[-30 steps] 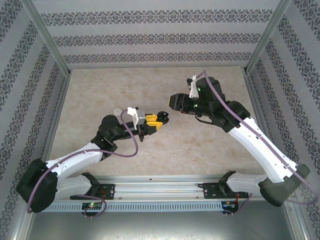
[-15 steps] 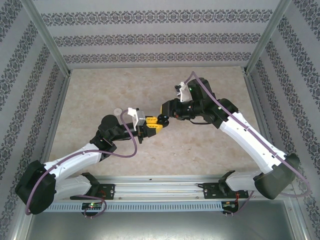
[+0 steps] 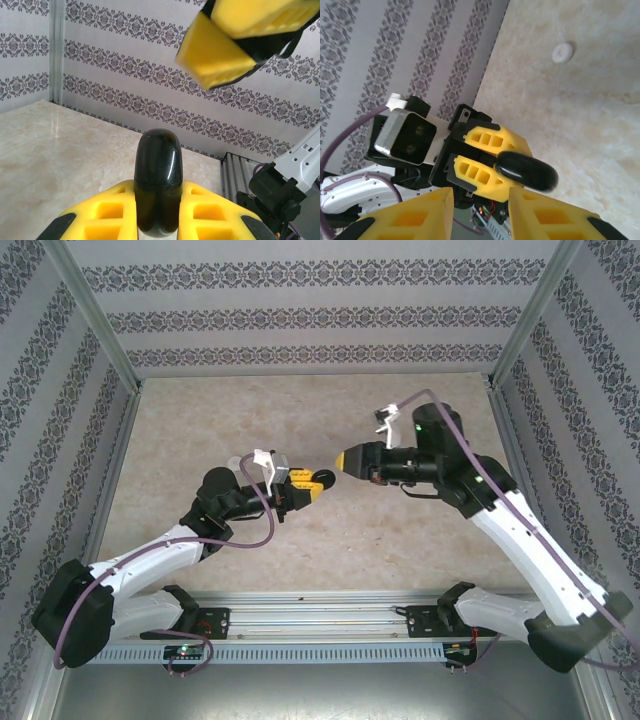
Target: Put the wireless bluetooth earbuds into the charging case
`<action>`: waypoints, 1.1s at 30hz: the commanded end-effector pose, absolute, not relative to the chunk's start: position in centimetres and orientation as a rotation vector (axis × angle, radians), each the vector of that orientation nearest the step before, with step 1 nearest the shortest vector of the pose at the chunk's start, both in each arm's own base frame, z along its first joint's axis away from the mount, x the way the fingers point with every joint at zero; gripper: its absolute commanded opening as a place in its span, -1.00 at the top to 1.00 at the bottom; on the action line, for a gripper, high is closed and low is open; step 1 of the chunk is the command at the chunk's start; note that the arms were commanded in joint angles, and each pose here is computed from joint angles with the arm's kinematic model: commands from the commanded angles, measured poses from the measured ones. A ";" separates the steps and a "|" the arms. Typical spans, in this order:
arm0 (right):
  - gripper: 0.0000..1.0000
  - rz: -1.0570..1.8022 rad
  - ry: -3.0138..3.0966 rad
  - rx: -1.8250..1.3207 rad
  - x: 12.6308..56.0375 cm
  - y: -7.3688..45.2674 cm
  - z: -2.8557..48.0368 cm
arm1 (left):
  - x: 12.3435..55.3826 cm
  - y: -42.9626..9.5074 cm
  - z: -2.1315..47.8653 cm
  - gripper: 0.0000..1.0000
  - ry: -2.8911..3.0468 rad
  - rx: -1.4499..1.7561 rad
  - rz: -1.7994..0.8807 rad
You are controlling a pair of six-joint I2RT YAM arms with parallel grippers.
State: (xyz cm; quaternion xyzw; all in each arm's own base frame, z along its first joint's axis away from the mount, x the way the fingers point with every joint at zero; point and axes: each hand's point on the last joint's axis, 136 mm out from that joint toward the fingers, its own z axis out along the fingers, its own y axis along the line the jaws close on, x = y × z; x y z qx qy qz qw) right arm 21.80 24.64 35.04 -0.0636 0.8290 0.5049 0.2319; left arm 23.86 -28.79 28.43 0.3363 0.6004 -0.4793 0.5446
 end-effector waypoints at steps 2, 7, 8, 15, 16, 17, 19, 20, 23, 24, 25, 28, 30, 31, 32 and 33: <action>0.29 1.298 2.337 -0.071 22.4 23.0 32.8 | 24.5 -28.3 28.9 1.00 1.421 0.742 -1.148; 0.19 1.197 2.390 -0.030 22.8 22.0 30.8 | 25.8 -27.5 27.6 1.00 1.528 0.634 -1.162; 0.19 1.182 2.401 -0.028 22.8 21.9 30.4 | 26.4 -27.1 27.2 1.00 1.567 0.592 -1.166; 0.14 1.044 2.469 0.020 23.3 20.4 27.1 | 28.7 -24.0 22.7 1.00 1.754 0.342 -1.107; 0.11 1.017 2.481 0.028 23.3 20.1 26.5 | 29.0 -23.5 21.7 1.00 1.790 0.312 -1.078; 0.09 0.994 2.490 0.033 23.4 19.8 26.0 | 29.2 -23.1 20.9 1.00 1.823 0.287 -1.051; 0.08 0.925 2.512 0.049 23.6 18.9 24.8 | 29.7 -22.6 19.5 1.00 1.895 0.261 -0.998; 0.07 0.900 2.519 0.056 23.7 18.6 24.3 | 29.8 -22.6 19.0 1.00 1.924 0.262 -0.983; 0.00 0.795 2.537 0.097 24.2 16.8 22.7 | 30.6 -22.8 17.7 1.00 1.998 0.260 -0.946; -0.01 0.772 2.539 0.113 24.3 16.3 22.1 | 30.9 -22.9 17.1 1.00 2.024 0.253 -0.936; -0.02 0.751 2.544 0.140 24.5 15.6 21.5 | 31.4 -23.1 16.8 1.00 2.043 0.248 -0.930; -0.02 0.690 2.558 0.223 25.1 13.5 19.7 | 32.8 -23.9 15.4 1.00 2.103 0.228 -0.934; -0.03 0.643 2.572 0.262 25.3 12.3 18.5 | 33.9 -24.6 14.5 1.00 2.152 0.213 -0.933; -0.05 0.618 2.580 0.277 25.4 11.6 17.9 | 34.5 -24.8 13.7 1.00 2.195 0.194 -0.914; -0.07 0.597 2.584 0.286 25.5 11.1 17.5 | 35.3 -24.8 12.9 1.00 2.238 0.169 -0.881; -0.09 0.576 2.585 0.294 25.6 10.6 17.2 | 35.8 -25.0 12.4 1.00 2.269 0.155 -0.856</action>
